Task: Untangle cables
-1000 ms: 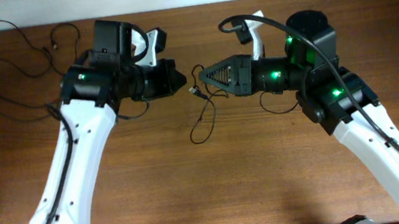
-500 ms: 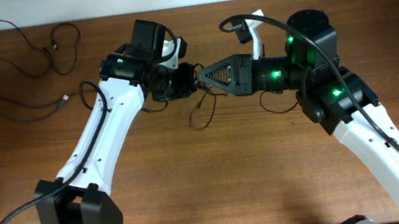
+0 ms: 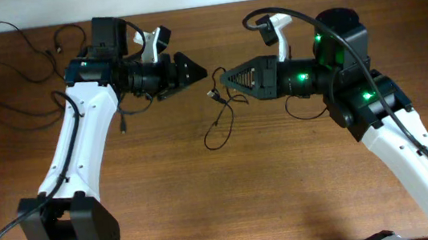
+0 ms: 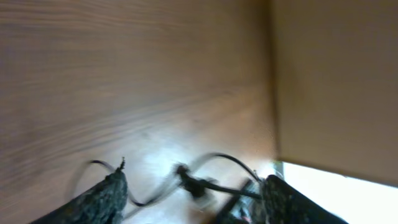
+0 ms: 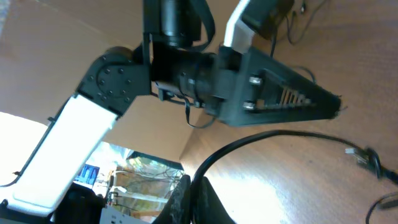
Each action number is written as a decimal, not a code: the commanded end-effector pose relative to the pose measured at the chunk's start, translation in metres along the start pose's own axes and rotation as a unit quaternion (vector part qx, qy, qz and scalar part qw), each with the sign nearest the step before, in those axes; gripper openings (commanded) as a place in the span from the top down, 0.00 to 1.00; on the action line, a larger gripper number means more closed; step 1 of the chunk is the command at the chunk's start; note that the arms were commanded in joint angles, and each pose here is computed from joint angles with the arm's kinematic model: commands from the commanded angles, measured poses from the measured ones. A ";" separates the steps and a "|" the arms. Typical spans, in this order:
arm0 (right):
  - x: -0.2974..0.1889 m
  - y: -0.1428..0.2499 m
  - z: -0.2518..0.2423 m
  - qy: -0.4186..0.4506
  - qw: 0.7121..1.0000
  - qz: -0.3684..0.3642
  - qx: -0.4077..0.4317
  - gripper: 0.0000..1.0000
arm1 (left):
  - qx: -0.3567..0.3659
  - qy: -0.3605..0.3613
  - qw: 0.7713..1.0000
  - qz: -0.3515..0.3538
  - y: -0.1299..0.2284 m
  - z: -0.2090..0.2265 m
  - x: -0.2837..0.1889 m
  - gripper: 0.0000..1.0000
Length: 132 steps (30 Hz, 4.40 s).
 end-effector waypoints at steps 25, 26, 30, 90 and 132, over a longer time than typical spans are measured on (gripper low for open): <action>0.047 0.007 -0.009 0.050 0.989 0.001 -0.142 0.96 | -0.358 0.068 0.930 0.040 -0.001 -0.017 0.003 0.37; 0.048 0.008 -0.008 0.047 0.989 0.004 -0.143 0.96 | -0.359 0.061 0.931 0.036 -0.001 -0.016 0.004 0.46; 0.045 0.009 -0.002 0.043 0.988 0.000 -0.149 0.96 | -0.351 -0.079 0.932 -0.047 -0.005 0.007 0.003 0.91; -0.022 0.009 -0.061 0.287 0.957 -0.043 -0.005 0.84 | 0.153 -0.070 0.986 0.008 0.035 -0.138 -0.041 1.00; 0.085 0.031 -0.036 0.146 0.947 0.053 -0.280 0.96 | -0.084 -0.271 0.944 -0.166 -0.005 -0.084 -0.071 1.00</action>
Point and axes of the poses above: each gripper's point midway between its finger pads, its own x axis out along the fingers, its own z axis along the line the jaws close on, y = z × x, the point moved 10 cm from there along -x, back along the fingers, and after that the axes turned 6 degrees about x, right-handed, at the moved point
